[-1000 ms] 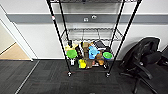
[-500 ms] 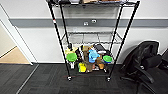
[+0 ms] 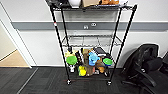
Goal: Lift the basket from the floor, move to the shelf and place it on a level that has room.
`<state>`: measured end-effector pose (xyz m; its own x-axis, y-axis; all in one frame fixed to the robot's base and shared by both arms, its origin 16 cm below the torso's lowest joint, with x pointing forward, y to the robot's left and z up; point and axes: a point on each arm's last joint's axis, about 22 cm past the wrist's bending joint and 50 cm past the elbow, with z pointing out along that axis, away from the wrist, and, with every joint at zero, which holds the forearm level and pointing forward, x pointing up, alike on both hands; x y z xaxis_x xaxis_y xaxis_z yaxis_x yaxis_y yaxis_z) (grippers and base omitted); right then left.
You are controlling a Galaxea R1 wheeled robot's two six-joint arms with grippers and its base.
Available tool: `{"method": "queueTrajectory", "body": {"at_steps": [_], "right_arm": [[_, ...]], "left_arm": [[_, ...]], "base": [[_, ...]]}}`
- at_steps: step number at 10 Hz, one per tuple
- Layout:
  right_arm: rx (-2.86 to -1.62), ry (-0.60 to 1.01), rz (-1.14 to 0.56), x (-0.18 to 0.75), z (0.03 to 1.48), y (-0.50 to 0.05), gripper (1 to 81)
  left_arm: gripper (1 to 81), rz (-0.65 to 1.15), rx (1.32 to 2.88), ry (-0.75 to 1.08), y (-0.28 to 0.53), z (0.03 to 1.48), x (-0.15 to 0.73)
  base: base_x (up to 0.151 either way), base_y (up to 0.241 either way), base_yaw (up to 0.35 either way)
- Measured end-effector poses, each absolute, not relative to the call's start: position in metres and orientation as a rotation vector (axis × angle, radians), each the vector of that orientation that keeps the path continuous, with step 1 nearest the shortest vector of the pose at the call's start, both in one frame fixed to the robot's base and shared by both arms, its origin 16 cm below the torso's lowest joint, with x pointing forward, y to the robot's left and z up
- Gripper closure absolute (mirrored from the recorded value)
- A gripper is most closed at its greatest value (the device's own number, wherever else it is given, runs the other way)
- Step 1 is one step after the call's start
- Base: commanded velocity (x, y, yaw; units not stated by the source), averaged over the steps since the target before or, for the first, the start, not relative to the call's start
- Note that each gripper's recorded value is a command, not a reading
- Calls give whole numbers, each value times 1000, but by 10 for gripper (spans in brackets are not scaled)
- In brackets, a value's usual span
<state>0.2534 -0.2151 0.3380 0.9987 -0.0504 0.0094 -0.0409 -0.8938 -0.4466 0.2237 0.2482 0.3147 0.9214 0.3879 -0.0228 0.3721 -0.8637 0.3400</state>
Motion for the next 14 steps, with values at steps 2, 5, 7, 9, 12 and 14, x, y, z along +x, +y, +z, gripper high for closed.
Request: {"method": "queueTrajectory", "body": {"at_steps": [2, 5, 7, 9, 12, 14], "right_arm": [[-2680, 26, -47, 287, 330, -215, 10], [-2684, -17, -112, 351, 324, -218, 10], [-2686, -17, -75, 353, 306, -218, 10], [-2679, -19, -38, 362, 284, -211, 10], [-2672, -8, -50, 397, 265, -207, 10], [-2670, -6, -96, 424, 257, -207, 10]], "left_arm": [[10, 107, 2733, 553, 248, 304, 245], [10, 145, 2727, 546, 248, 288, 267], [10, 110, 2732, 554, 248, 271, 261], [10, 64, 2737, 561, 247, 250, 257], [10, 100, 2734, 553, 250, 226, 291], [10, 159, 2733, 541, 257, 214, 324]], "base": [[0, 0, 0], [0, 0, 0], [0, 0, 0], [0, 0, 0], [0, 0, 0], [0, 0, 0]]}}
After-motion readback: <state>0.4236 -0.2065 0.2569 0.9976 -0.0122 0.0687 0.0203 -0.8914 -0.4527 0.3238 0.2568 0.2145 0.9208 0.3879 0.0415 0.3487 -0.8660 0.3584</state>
